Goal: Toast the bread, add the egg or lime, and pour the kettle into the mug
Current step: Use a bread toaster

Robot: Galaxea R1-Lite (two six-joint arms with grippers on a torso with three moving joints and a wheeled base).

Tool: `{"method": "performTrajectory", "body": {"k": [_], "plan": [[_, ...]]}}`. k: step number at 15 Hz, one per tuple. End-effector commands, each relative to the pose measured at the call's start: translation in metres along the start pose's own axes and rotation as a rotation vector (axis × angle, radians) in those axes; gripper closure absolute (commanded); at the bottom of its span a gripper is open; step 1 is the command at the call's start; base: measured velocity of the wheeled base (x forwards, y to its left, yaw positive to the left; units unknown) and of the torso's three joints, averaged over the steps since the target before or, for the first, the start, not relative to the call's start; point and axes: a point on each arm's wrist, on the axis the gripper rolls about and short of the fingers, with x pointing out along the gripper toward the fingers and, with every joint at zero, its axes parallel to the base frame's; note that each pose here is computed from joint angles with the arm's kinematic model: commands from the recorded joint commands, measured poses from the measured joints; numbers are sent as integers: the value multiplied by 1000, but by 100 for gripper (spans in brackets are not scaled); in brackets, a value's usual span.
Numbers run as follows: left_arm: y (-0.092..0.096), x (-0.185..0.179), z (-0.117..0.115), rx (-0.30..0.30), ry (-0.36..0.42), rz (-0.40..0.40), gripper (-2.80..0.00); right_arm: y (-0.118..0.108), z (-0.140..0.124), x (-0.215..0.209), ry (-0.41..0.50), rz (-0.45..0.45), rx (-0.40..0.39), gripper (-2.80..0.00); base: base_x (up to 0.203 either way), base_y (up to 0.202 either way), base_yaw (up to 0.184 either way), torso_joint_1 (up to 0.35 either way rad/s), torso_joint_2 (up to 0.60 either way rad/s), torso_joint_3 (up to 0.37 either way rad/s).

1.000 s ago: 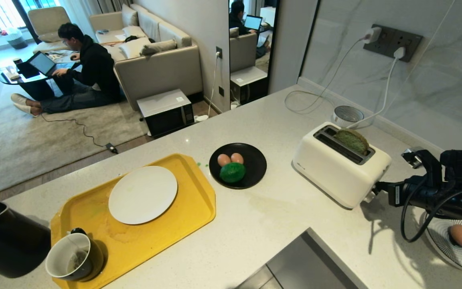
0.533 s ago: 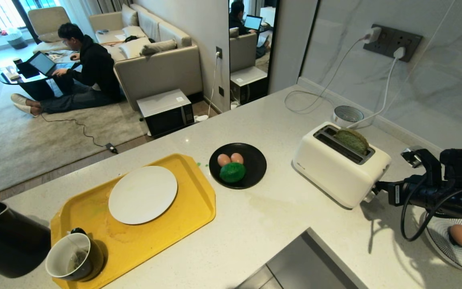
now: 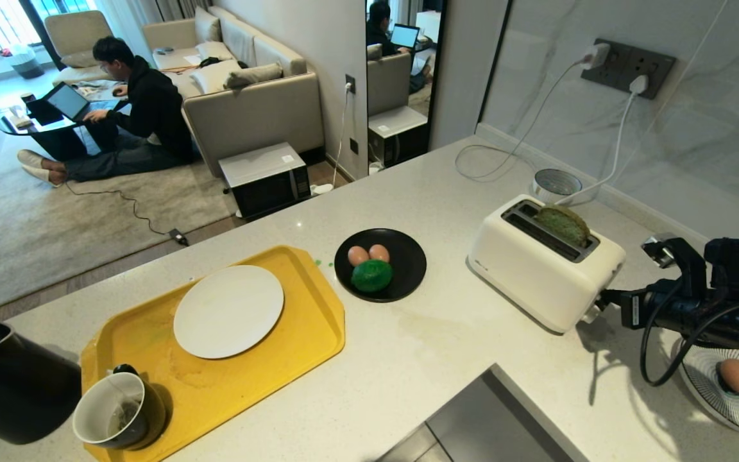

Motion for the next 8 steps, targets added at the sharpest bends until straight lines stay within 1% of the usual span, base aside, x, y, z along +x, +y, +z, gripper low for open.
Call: {"method": "performTrajectory", "body": {"k": [1, 8], "plan": [[0, 0, 0, 0, -2, 2, 0, 0, -2, 1, -6, 3, -4, 0, 0, 0, 0, 0, 0, 0], [0, 0, 0, 0, -1, 1, 0, 0, -2, 1, -5, 3, -3, 0, 0, 0, 0, 0, 0, 0]]}}
